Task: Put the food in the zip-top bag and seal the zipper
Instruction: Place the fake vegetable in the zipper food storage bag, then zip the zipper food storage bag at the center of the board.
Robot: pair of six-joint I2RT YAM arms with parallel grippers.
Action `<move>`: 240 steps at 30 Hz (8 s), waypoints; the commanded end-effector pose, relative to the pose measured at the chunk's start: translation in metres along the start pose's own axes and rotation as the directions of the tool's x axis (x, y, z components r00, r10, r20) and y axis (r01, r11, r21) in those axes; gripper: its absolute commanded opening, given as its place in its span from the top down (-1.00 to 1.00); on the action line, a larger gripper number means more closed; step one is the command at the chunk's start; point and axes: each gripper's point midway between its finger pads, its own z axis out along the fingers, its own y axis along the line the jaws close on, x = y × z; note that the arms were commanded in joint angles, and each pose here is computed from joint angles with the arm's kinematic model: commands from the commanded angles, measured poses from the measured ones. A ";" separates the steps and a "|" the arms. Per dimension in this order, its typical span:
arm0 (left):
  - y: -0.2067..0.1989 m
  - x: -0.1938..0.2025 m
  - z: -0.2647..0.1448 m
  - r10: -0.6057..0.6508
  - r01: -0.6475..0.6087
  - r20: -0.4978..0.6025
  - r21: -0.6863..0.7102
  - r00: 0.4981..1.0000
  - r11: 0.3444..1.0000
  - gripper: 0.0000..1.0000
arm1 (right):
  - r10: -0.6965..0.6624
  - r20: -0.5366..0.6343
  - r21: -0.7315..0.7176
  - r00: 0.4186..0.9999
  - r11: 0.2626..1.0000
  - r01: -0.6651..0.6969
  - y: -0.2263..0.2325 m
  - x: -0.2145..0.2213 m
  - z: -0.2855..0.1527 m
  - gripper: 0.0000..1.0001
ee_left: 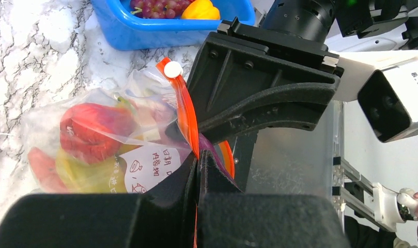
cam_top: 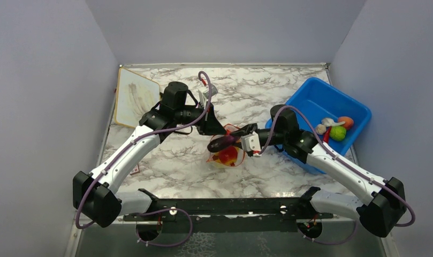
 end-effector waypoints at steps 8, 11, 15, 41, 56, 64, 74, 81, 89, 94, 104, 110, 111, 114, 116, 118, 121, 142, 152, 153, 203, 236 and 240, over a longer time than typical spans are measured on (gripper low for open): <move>-0.011 0.000 -0.003 0.032 -0.031 -0.017 0.055 0.999 0.998 1.00 | -0.072 -0.160 0.044 0.984 0.996 0.080 -0.005 0.032 -0.006 0.19; -0.011 -0.001 -0.003 0.035 -0.034 -0.015 0.050 0.999 0.998 1.00 | -0.062 -0.227 0.041 0.972 0.997 0.073 -0.009 0.040 -0.012 0.23; -0.011 -0.003 0.000 0.024 -0.022 -0.023 0.062 0.999 0.998 1.00 | -0.076 -0.301 0.009 0.951 0.997 0.083 -0.005 0.055 -0.017 0.30; 0.023 -0.008 0.006 0.017 -0.016 0.011 -0.085 1.000 0.996 1.00 | 0.374 0.029 0.318 0.927 0.876 -0.363 -0.048 -0.035 -0.029 -0.03; 0.036 -0.025 -0.006 0.295 -0.276 0.069 -0.202 0.953 0.940 1.00 | 0.598 0.114 0.422 0.793 0.693 -0.584 -0.041 -0.059 -0.069 -0.02; 0.009 -0.023 -0.011 0.524 -0.520 0.060 -0.072 0.850 0.851 1.00 | 0.521 -0.080 0.382 0.850 0.804 -0.457 -0.001 -0.028 -0.074 -0.01; 0.004 -0.022 -0.015 0.566 -0.563 0.062 -0.064 0.822 0.824 1.00 | 0.408 -0.050 0.268 0.912 0.885 -0.381 0.032 0.000 -0.039 0.05; 0.007 -0.017 -0.015 0.557 -0.553 0.052 -0.071 0.829 0.830 1.00 | 0.291 0.031 0.301 0.956 0.909 -0.287 0.022 -0.003 -0.031 0.05; 0.010 -0.013 -0.014 0.558 -0.555 0.045 -0.066 0.829 0.830 1.00 | 0.265 0.043 0.282 0.963 0.922 -0.266 0.015 -0.008 -0.027 0.08; 0.013 -0.011 -0.012 0.553 -0.550 0.038 -0.064 0.832 0.832 1.00 | 0.253 0.046 0.280 0.966 0.925 -0.256 0.011 -0.011 -0.026 0.13; 0.014 -0.008 -0.010 0.542 -0.540 0.039 -0.053 0.839 0.840 1.00 | 0.230 0.104 0.259 0.968 0.933 -0.249 0.014 -0.015 -0.019 0.49; 0.018 -0.012 -0.012 0.551 -0.544 0.060 -0.100 0.833 0.833 0.85 | 0.245 0.099 0.313 0.964 0.912 -0.264 0.005 -0.016 -0.026 0.98; 0.019 -0.015 -0.013 0.560 -0.551 0.062 -0.118 0.826 0.826 0.72 | 0.282 0.109 0.324 0.953 0.896 -0.302 0.002 -0.018 -0.027 0.98; 0.023 -0.028 -0.022 0.605 -0.584 0.058 -0.201 0.794 0.786 0.28 | 0.439 0.126 0.366 0.889 0.813 -0.453 -0.016 -0.024 -0.034 0.99; 0.026 -0.036 -0.028 0.630 -0.599 0.052 -0.258 0.775 0.758 0.13 | 0.511 0.106 0.373 0.853 0.775 -0.511 -0.021 -0.023 -0.036 0.99; 0.028 -0.040 -0.034 0.649 -0.612 0.042 -0.295 0.759 0.734 0.06 | 0.550 0.089 0.390 0.831 0.748 -0.537 -0.024 -0.020 -0.038 0.98; 0.030 -0.032 -0.037 0.664 -0.630 0.018 -0.297 0.747 0.717 0.00 | 0.569 0.105 0.419 0.816 0.719 -0.555 -0.028 -0.021 -0.042 0.99; -0.038 -0.002 -0.018 0.854 -0.864 0.133 0.075 0.503 0.498 -0.24 | 0.574 0.156 0.311 0.804 0.743 -0.592 -0.041 -0.043 -0.026 0.99; -0.035 -0.004 0.007 0.868 -0.877 0.128 0.105 0.479 0.468 -0.46 | 0.549 0.160 0.215 0.820 0.791 -0.572 -0.038 -0.066 -0.026 0.99; -0.032 -0.004 0.009 0.870 -0.879 0.122 0.098 0.477 0.467 -0.46 | 0.549 0.158 0.198 0.821 0.796 -0.571 -0.035 -0.066 -0.025 0.99; -0.032 0.021 0.014 0.900 -0.902 0.093 0.124 0.427 0.415 1.00 | 0.442 0.217 0.263 0.870 0.832 -0.488 -0.008 -0.072 -0.049 -0.16; -0.055 0.016 0.007 0.842 -0.863 0.191 0.103 0.505 0.495 0.09 | 0.480 0.253 0.254 0.840 0.805 -0.536 -0.008 -0.054 -0.030 0.99; -0.059 0.008 0.007 0.809 -0.838 0.226 0.071 0.542 0.541 0.19 | 0.484 0.252 0.259 0.838 0.801 -0.540 -0.010 -0.053 -0.029 0.98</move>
